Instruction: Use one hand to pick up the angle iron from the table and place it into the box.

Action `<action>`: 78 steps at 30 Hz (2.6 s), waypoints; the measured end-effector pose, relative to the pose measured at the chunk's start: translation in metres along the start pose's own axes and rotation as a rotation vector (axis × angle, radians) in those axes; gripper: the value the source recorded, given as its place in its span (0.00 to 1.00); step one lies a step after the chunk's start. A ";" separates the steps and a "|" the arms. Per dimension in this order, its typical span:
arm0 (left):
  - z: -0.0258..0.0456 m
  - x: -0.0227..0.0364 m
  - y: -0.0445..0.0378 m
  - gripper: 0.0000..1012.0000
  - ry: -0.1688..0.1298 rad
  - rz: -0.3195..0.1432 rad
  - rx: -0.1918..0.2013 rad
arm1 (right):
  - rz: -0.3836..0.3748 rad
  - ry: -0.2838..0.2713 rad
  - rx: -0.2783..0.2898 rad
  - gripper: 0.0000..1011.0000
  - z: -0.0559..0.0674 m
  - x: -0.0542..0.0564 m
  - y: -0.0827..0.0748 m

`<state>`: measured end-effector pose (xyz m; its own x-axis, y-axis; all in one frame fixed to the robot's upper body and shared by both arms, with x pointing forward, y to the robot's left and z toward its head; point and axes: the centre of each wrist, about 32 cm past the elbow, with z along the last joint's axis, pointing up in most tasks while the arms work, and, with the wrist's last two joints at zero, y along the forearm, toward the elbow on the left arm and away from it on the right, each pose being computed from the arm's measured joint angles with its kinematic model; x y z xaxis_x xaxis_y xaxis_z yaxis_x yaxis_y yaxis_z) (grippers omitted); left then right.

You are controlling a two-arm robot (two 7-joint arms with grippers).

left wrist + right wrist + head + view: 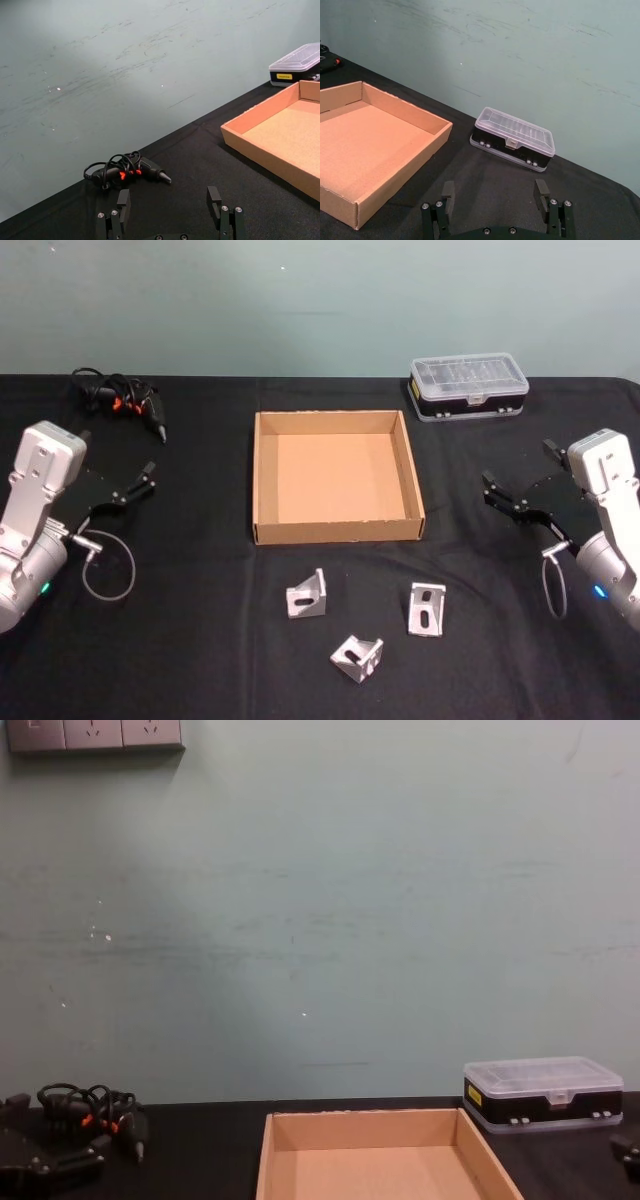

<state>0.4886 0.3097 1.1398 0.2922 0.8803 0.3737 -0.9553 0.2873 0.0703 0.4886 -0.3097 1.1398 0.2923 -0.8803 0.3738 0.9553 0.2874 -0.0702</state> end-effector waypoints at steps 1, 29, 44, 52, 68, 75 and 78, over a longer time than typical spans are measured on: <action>0.0000 0.0000 0.0000 0.99 0.000 0.000 0.000 | 0.000 0.000 0.000 0.99 0.000 0.000 0.000; 0.0000 0.0000 0.0000 0.99 0.000 0.000 0.000 | 0.000 0.000 0.000 0.99 0.000 0.000 0.000; 0.0000 0.0000 0.0000 0.99 0.000 0.000 0.000 | 0.063 -0.003 -0.003 0.99 0.017 0.012 -0.013; 0.0000 0.0000 0.0000 0.99 0.000 0.000 0.000 | 0.215 -0.012 -0.023 0.99 0.037 0.031 -0.026; 0.0000 0.0000 0.0000 0.99 0.000 0.000 0.000 | 0.635 -0.067 -0.113 0.99 0.088 0.066 -0.028; 0.0000 0.0000 0.0000 0.99 0.000 0.000 0.000 | 0.766 -0.126 -0.175 0.99 0.101 0.063 -0.020; 0.0000 0.0000 0.0000 0.99 0.000 0.000 0.000 | 0.805 -0.152 -0.215 0.99 0.103 0.060 -0.015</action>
<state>0.4886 0.3097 1.1398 0.2923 0.8803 0.3738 -0.9553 0.2873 0.0703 0.4873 -0.3281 1.2584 0.8926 -0.3729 0.2533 0.4504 0.7134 -0.5369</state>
